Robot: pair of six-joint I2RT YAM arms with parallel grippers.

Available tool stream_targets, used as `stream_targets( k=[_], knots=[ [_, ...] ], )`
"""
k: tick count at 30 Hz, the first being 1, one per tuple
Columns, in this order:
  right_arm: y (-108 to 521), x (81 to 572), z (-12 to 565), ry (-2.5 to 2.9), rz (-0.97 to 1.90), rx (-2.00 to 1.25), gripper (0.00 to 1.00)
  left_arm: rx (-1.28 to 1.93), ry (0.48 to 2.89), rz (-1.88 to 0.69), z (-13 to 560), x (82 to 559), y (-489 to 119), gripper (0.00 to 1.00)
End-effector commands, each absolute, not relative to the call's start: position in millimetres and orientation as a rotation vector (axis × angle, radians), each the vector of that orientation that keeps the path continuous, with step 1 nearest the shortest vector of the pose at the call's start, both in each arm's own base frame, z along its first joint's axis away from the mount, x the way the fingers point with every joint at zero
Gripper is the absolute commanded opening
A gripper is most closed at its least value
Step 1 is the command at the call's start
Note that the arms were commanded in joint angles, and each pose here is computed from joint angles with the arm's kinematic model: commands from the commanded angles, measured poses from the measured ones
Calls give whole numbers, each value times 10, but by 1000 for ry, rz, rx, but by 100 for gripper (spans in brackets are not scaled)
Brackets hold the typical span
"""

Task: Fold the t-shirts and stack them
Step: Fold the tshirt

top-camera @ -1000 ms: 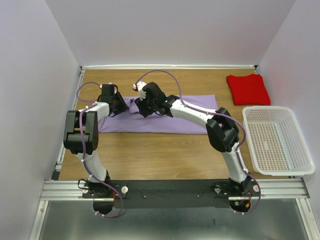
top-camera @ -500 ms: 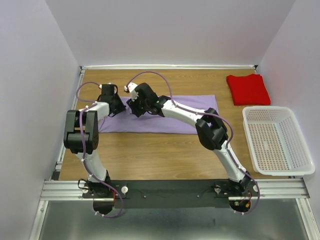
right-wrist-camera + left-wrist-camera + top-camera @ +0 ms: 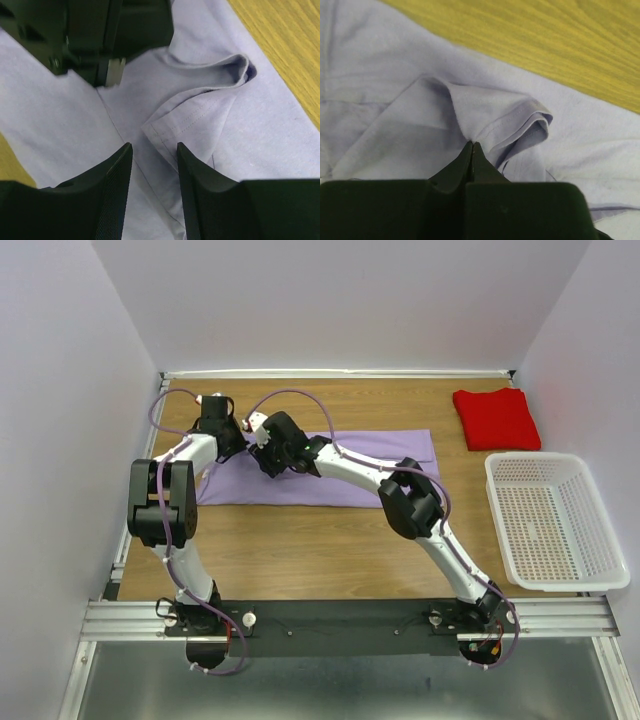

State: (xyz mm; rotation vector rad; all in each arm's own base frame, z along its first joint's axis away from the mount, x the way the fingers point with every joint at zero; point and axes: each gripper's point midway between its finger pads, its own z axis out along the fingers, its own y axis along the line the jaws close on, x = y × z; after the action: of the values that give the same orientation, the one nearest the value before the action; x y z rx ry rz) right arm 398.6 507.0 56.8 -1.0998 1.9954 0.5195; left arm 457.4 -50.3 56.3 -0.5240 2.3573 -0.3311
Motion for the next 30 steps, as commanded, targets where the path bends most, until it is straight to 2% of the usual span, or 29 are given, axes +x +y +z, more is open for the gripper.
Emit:
stream_targets(
  k=[1,11,12,17,30],
  knots=[
    [5158,3999,528,1967,511,-1122,48,-485,2362,-237,688,4604,-385,0],
    [5058,3963,451,1986,478,-1135,22,-484,2401,-129,585,4571,-166,0],
    [5049,3967,457,1985,472,-1135,15,-486,2404,-113,586,4574,-121,0],
    [5008,3970,475,1983,452,-1136,1,-478,2394,-70,669,4591,-44,0],
    [4951,3962,533,1988,437,-1117,0,-486,2400,125,611,4644,342,0]
  ],
)
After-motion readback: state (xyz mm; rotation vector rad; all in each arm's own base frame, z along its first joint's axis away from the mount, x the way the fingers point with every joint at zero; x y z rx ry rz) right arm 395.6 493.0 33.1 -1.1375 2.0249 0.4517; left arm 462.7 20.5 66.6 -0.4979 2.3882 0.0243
